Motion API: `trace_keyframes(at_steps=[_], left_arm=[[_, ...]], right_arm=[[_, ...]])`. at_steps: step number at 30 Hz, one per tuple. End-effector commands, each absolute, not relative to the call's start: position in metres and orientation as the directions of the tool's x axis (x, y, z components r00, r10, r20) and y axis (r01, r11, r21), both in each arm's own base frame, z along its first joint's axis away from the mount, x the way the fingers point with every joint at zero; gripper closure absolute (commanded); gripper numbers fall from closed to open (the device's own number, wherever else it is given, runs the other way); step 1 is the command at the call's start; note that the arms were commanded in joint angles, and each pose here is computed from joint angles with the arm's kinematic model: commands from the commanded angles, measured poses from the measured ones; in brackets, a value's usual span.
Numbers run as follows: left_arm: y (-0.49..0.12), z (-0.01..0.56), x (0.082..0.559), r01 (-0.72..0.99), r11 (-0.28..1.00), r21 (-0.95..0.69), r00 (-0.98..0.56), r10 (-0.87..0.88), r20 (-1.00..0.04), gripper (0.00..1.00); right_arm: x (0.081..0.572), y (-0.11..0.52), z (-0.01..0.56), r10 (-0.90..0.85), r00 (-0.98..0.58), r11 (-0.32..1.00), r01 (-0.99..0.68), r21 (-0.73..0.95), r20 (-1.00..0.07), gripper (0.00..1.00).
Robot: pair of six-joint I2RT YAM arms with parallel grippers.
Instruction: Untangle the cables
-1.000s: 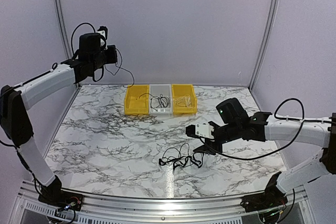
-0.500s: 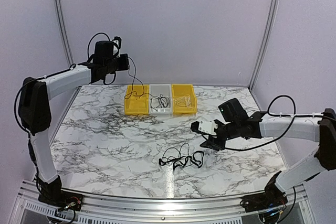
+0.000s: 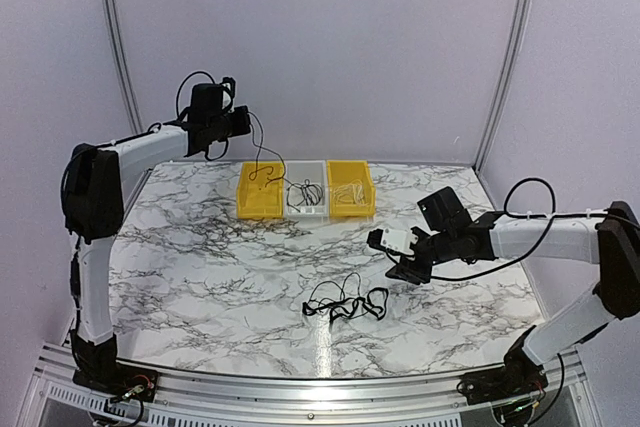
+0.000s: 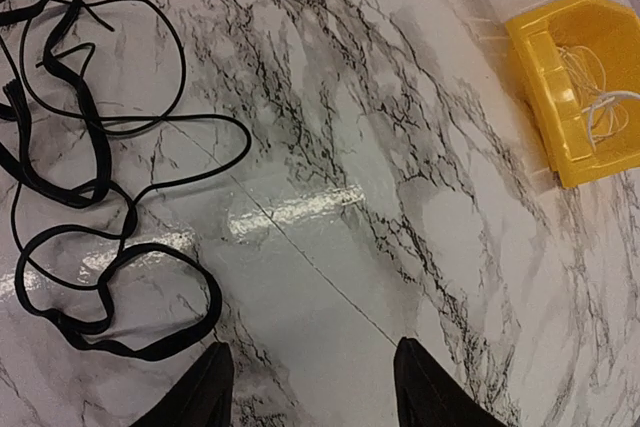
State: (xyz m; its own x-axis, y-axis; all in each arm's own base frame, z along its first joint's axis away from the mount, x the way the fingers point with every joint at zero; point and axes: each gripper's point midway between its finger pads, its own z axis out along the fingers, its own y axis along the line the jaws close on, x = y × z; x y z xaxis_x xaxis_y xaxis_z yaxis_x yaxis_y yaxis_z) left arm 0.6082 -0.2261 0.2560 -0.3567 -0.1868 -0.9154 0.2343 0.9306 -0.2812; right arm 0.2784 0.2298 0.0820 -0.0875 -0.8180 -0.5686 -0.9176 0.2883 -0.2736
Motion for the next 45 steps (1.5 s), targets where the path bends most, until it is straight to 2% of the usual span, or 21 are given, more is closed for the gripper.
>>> trace_keyframes(at_steps=[1,7,12,17,28,34,37,39,41,45], left_arm=[[-0.227,0.240,0.617,0.250,0.901,-0.354,-0.388,-0.242,-0.889,1.00],[-0.222,0.223,0.615,0.225,0.900,-0.374,-0.408,-0.262,-0.875,1.00],[-0.194,0.198,0.623,0.062,0.938,-0.340,-0.414,-0.286,-0.864,1.00],[-0.193,0.167,0.623,0.016,0.941,-0.338,-0.449,-0.295,-0.844,1.00],[-0.253,0.121,0.615,0.144,0.923,-0.356,-0.539,-0.229,-0.810,1.00],[-0.261,0.100,0.607,0.145,0.924,-0.353,-0.583,-0.209,-0.785,1.00],[-0.257,0.098,0.603,0.133,0.930,-0.341,-0.595,-0.200,-0.778,0.90],[-0.251,0.103,0.601,0.115,0.939,-0.324,-0.586,-0.199,-0.785,0.76],[-0.244,0.113,0.599,0.095,0.948,-0.302,-0.571,-0.197,-0.797,0.68],[-0.231,0.132,0.596,0.069,0.961,-0.268,-0.547,-0.188,-0.816,0.57]], right_arm=[[0.285,0.228,0.080,-0.825,-0.086,0.291,-0.912,-0.290,-0.558,0.45],[0.285,0.228,0.075,-0.832,-0.089,0.284,-0.916,-0.283,-0.547,0.45],[0.285,0.227,0.073,-0.837,-0.091,0.283,-0.916,-0.284,-0.540,0.46],[0.286,0.226,0.073,-0.840,-0.092,0.284,-0.914,-0.290,-0.535,0.46],[0.285,0.224,0.067,-0.848,-0.101,0.280,-0.918,-0.280,-0.520,0.46],[0.285,0.224,0.063,-0.854,-0.105,0.278,-0.920,-0.276,-0.510,0.46],[0.285,0.224,0.063,-0.854,-0.107,0.279,-0.920,-0.275,-0.509,0.46],[0.285,0.224,0.063,-0.853,-0.107,0.278,-0.921,-0.273,-0.510,0.46],[0.285,0.224,0.063,-0.853,-0.106,0.277,-0.922,-0.271,-0.510,0.46],[0.285,0.225,0.066,-0.850,-0.105,0.277,-0.922,-0.269,-0.517,0.46]])
